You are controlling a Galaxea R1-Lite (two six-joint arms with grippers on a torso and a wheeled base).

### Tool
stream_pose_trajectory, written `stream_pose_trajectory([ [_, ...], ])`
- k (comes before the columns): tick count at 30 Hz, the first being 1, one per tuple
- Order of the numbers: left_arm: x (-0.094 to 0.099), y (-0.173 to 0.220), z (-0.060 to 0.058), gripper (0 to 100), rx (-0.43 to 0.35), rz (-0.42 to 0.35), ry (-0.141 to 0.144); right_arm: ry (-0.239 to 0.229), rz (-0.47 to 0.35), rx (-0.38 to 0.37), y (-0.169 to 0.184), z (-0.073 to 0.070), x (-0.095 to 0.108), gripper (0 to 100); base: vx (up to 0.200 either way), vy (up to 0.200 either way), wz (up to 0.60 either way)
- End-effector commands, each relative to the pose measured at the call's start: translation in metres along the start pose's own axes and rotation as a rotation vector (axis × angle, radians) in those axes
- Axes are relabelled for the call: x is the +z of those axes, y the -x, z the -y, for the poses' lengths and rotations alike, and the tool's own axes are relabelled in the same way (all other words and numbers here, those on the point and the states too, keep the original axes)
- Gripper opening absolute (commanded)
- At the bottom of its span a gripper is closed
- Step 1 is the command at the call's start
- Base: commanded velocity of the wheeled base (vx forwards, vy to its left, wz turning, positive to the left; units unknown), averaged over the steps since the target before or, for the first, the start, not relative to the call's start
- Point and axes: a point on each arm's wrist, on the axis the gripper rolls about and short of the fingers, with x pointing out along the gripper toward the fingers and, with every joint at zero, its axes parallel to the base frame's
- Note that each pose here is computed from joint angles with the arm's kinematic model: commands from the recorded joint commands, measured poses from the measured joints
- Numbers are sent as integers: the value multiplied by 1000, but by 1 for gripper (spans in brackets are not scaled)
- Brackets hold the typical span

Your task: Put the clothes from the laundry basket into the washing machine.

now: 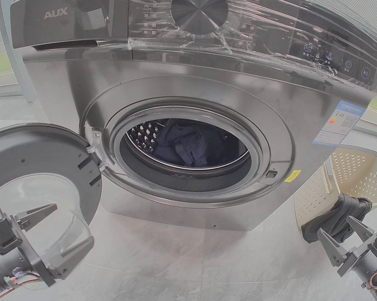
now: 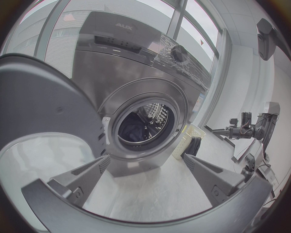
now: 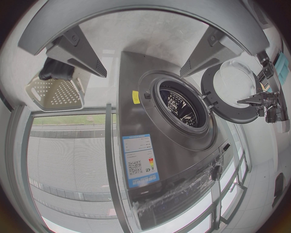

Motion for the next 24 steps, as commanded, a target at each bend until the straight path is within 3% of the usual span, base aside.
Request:
stream_pose_trajectory([
  [1,-1,64,-23,100,88,112,13,53,98,-91,55,11,5,100,-200,0,0],
  [5,-5,88,-26,100,88,190,17,62,92,-161,78,15,-3,100,-100,0,0],
  [7,-12,98,-28,100,119,187,7,62,90,-181,88,15,-8,100,0,0,0],
  [8,-16,102,-28,100,134,175,-5,62,88,-189,93,15,-11,100,0,0,0],
  [11,-32,113,-29,100,184,128,-83,62,101,-230,109,15,-17,100,0,0,0],
  [17,-36,119,-28,100,200,146,-88,88,148,-288,131,10,-25,100,0,-167,0],
  [22,-44,122,-27,100,214,124,-52,83,140,-298,141,9,-29,100,0,-200,0],
  [24,-46,123,-27,100,225,119,-51,83,130,-298,142,9,-33,100,0,-200,0],
])
